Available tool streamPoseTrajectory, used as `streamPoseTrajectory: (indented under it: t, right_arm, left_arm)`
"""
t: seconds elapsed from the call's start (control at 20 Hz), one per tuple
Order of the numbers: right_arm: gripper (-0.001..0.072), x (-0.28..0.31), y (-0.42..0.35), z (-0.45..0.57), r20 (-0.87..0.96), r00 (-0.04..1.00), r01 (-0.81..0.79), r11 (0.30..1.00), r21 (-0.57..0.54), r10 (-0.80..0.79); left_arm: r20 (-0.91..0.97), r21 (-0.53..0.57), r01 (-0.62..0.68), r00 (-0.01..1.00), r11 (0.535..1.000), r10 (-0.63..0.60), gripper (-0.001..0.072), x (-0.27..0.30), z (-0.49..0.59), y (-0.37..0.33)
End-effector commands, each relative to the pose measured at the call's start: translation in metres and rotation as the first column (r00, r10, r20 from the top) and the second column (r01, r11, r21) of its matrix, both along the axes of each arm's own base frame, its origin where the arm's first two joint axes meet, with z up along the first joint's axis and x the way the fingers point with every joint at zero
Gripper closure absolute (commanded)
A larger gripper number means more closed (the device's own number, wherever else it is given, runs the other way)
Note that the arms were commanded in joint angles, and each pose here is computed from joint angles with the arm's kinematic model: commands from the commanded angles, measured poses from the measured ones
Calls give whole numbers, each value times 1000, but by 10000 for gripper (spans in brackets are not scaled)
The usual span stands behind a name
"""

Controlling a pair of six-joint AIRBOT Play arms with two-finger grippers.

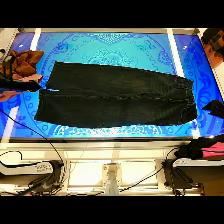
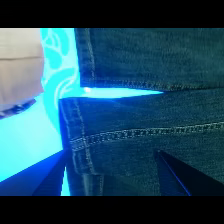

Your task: Fold the clothes and pants, and hang the long-sleeved shirts on hangers.

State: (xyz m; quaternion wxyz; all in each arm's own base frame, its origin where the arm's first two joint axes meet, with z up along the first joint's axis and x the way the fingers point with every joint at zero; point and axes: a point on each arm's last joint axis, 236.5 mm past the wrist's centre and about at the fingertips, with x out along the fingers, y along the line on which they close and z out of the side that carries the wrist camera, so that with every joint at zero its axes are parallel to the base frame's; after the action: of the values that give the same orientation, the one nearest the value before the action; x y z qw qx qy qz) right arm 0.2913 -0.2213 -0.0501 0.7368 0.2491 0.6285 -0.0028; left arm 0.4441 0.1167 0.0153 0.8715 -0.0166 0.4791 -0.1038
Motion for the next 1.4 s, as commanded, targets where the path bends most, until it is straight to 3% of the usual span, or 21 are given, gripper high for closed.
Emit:
streamPoseTrajectory:
  t: [0.0,0.3,0.55,0.7,0.8,0.95,1.15,1.35]
  right_arm:
    - [126,-12,24,-21,-44,999,-12,998,66,15]
    - [129,2,26,-42,-73,995,72,996,50,-68]
    - [157,8,32,-71,-136,977,180,977,113,-164]
    - [444,17,40,-66,-96,983,169,973,159,-156]
    - [680,17,42,-64,-87,987,145,976,160,-133]
    - [682,18,38,-50,-39,995,96,987,128,-92]
    - [682,15,23,-24,-1,998,70,997,14,-70]
    - [681,18,26,-19,15,997,75,997,28,-75]
  left_arm:
    - [58,34,-13,998,999,11,125,-3,28,6]
    - [102,55,-24,995,998,18,125,-6,50,8]
    - [95,52,-19,995,998,14,125,-8,49,7]
    - [82,51,-19,997,999,15,125,-11,47,9]
    - [47,55,-29,999,998,27,134,-19,43,14]
    - [-53,32,-27,998,999,28,465,-44,31,18]
    - [-213,-5,-52,976,999,50,478,-94,16,38]
    - [-341,-101,-149,934,984,107,457,-145,-10,51]
